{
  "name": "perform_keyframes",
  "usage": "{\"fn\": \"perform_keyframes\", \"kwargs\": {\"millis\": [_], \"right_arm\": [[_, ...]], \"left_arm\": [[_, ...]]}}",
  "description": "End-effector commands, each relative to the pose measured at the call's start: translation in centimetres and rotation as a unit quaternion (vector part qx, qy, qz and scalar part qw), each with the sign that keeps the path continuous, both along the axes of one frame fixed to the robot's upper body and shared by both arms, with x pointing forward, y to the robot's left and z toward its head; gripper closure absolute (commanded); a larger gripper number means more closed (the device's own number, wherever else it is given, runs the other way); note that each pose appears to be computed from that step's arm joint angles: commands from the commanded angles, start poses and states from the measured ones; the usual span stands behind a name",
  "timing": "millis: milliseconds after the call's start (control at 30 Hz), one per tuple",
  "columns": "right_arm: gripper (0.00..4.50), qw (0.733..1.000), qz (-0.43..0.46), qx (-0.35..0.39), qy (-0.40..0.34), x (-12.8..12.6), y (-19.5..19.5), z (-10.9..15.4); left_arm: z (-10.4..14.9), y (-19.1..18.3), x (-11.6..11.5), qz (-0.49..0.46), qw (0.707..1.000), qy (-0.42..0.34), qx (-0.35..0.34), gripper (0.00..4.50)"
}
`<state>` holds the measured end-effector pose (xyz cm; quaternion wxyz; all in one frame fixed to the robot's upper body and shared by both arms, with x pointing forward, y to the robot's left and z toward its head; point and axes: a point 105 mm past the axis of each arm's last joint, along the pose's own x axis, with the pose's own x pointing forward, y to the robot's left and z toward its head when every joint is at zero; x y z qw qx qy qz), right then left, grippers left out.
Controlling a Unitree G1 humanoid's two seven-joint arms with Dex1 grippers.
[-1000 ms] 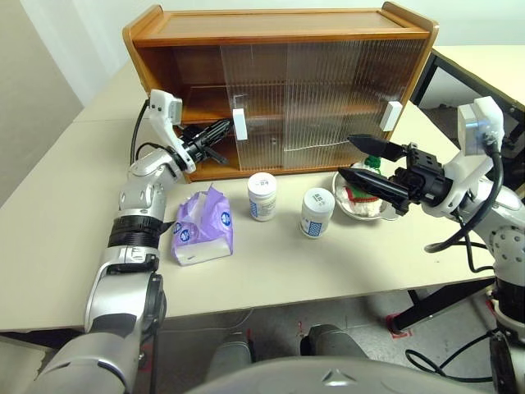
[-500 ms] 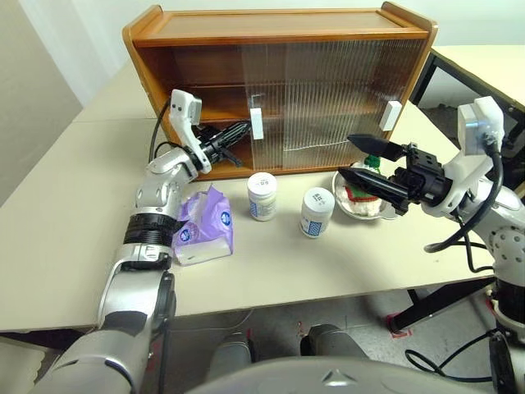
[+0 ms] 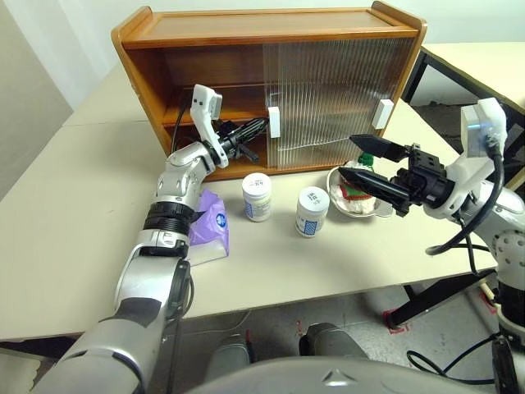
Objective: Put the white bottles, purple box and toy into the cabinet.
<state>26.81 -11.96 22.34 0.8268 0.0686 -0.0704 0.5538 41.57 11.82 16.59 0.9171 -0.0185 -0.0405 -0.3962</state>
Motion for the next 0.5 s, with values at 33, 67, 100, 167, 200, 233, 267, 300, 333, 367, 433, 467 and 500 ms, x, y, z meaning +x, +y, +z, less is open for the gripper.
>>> {"fn": "perform_keyframes", "kwargs": {"millis": [33,67,100,167,200,233,267,300,333,367,433,467,500], "right_arm": [[0.0,1.0,-0.003,-0.002,-0.004,-0.1,-0.1,0.2],[0.0,1.0,-0.001,-0.002,-0.003,-0.1,-0.1,0.2],[0.0,1.0,0.0,-0.003,-0.002,-0.1,0.0,0.2],[0.0,1.0,0.003,-0.003,-0.002,-0.1,0.0,0.1],[0.0,1.0,0.005,-0.003,-0.001,0.0,0.1,0.1],[0.0,1.0,0.007,-0.003,-0.001,0.0,0.1,0.1],[0.0,1.0,0.008,-0.003,0.0,0.0,0.2,0.1],[0.0,1.0,0.011,-0.003,0.001,0.1,0.3,0.1],[0.0,1.0,0.014,-0.003,0.002,0.1,0.3,0.0],[0.0,1.0,0.016,-0.003,0.002,0.2,0.4,0.0],[0.0,1.0,0.018,-0.004,0.003,0.2,0.4,0.0],[0.0,1.0,0.022,-0.004,0.004,0.2,0.5,-0.1],[0.0,1.0,0.027,-0.003,0.006,0.3,0.5,-0.1]], "left_arm": [[0.2,-0.5,0.1,-0.009,1.0,-0.004,0.004,4.48],[0.4,-0.3,0.1,-0.006,1.0,-0.007,0.003,4.48],[0.5,-0.1,0.1,-0.002,1.0,-0.01,0.0,4.48],[0.9,0.5,-0.1,0.005,1.0,-0.014,-0.005,4.48],[1.1,0.9,-0.2,0.01,1.0,-0.018,-0.009,4.48],[1.3,1.2,-0.3,0.013,1.0,-0.02,-0.012,4.48],[1.5,1.6,-0.5,0.019,0.999,-0.023,-0.016,4.48],[1.7,2.2,-0.7,0.026,0.999,-0.026,-0.02,4.48],[2.0,2.9,-1.0,0.032,0.999,-0.03,-0.022,4.48],[2.2,3.3,-1.3,0.036,0.999,-0.033,-0.023,4.48],[2.3,3.6,-1.6,0.04,0.998,-0.033,-0.023,4.48],[2.6,4.1,-2.0,0.043,0.998,-0.035,-0.024,4.48],[2.8,4.7,-2.6,0.046,0.998,-0.037,-0.025,4.48]]}}
